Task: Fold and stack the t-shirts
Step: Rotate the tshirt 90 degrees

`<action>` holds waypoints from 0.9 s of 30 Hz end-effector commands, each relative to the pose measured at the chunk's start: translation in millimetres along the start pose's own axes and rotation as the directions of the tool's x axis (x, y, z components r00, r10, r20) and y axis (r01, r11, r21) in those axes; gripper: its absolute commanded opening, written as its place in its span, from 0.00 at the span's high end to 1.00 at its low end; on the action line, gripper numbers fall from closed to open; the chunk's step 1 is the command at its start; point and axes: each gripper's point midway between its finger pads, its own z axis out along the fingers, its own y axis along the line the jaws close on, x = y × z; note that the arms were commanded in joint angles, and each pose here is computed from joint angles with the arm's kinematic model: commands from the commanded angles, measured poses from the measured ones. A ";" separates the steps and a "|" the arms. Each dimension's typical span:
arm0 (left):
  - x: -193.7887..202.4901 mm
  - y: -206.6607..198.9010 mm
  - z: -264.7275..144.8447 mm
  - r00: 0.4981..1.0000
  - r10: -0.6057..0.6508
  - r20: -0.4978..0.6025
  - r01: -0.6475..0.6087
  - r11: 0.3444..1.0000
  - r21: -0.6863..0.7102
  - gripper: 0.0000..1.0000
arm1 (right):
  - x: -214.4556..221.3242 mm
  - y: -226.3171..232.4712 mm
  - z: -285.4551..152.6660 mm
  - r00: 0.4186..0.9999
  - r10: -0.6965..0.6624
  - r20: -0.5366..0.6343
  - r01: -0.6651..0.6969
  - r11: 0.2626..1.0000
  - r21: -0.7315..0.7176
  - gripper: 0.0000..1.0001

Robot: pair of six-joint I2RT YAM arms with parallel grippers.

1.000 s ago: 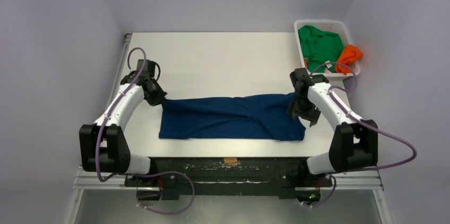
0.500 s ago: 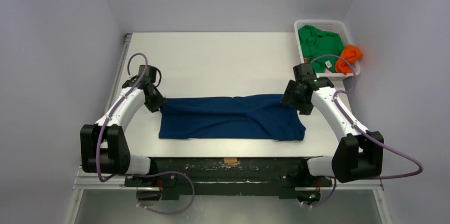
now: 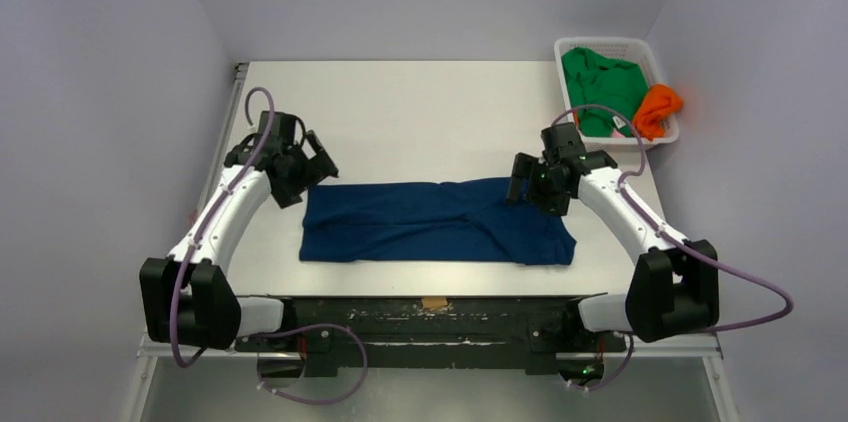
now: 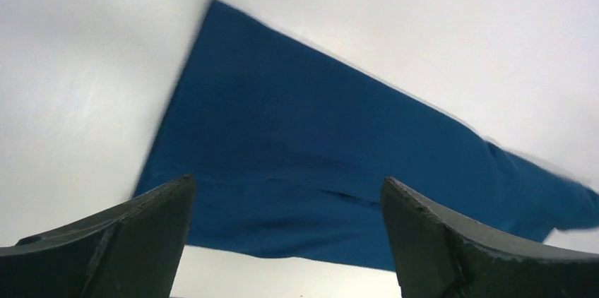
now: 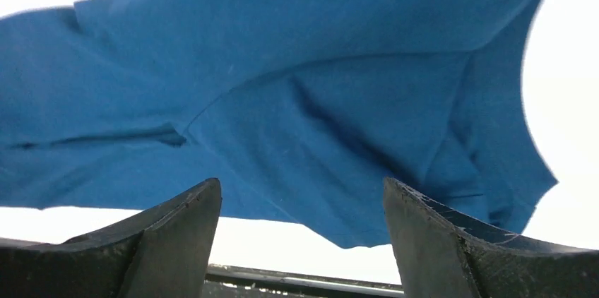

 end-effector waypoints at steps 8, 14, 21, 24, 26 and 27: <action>66.4 -54.3 56.1 0.946 0.131 -0.296 -0.074 0.978 0.194 0.00 | 21.1 3.4 65.7 0.993 0.089 -0.079 -0.086 0.995 0.042 0.18; 104.1 -37.0 62.9 0.928 0.110 -0.357 -0.059 0.987 0.153 0.00 | -17.3 -1.3 111.3 0.989 0.124 -0.085 -0.113 0.986 0.124 0.18; 145.7 -43.3 61.2 0.921 0.111 -0.373 -0.066 0.989 0.133 0.00 | -69.3 22.5 146.6 0.993 0.082 -0.084 -0.073 0.991 0.109 0.18; 164.6 -44.6 60.0 0.908 0.123 -0.400 -0.081 0.989 0.120 0.00 | -98.3 45.7 168.5 0.995 0.048 -0.090 -0.044 0.998 0.048 0.18; 174.2 -48.8 58.8 0.906 0.127 -0.405 -0.084 0.989 0.122 0.00 | -117.3 58.7 182.1 0.995 0.043 -0.086 -0.041 0.999 0.024 0.19; 178.4 -52.8 58.6 0.904 0.135 -0.406 -0.089 0.987 0.131 0.00 | -126.9 66.4 189.6 0.996 0.049 -0.074 -0.048 0.999 0.013 0.20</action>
